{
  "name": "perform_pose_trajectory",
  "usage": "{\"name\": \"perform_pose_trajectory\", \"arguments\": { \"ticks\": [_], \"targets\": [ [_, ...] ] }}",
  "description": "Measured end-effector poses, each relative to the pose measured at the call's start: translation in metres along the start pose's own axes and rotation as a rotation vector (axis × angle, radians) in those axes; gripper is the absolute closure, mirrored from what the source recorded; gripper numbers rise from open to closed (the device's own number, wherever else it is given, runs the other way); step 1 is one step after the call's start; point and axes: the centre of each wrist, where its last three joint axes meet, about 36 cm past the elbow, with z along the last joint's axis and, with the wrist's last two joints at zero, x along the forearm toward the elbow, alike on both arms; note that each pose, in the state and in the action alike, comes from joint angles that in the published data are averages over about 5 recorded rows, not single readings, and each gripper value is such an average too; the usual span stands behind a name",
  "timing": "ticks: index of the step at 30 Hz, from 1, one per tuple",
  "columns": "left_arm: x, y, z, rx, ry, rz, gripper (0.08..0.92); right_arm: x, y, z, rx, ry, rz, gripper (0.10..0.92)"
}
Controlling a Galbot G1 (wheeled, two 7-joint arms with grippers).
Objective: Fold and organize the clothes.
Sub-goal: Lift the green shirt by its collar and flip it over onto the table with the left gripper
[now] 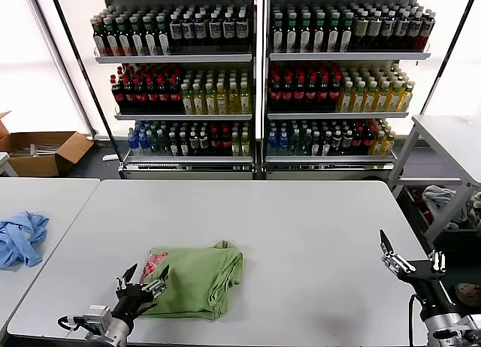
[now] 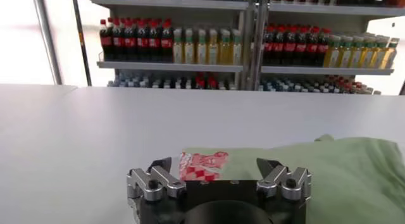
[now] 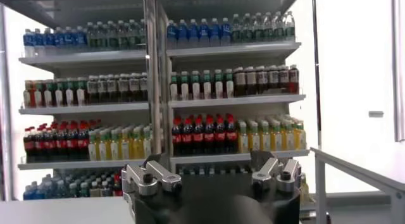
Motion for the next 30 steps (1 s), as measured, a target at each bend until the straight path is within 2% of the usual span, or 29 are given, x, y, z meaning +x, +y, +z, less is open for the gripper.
{"name": "perform_pose_trajectory", "arguments": {
  "ticks": [10,23,26,30],
  "targets": [
    [-0.003,0.012,0.013,0.042,0.037,-0.017,0.177,0.01,-0.006,0.003,0.014,0.014,0.02,0.2],
    [-0.004,0.007,0.019,0.089,0.06,0.017,0.177,0.022,-0.004,0.013,0.007,0.044,0.026,0.2],
    [-0.005,0.006,0.021,0.101,0.063,0.027,0.218,0.023,-0.004,0.013,0.006,0.043,0.026,0.2],
    [-0.007,0.005,0.023,0.112,0.067,0.04,0.329,0.024,-0.003,0.015,0.002,0.045,0.027,0.2]
  ]
}}
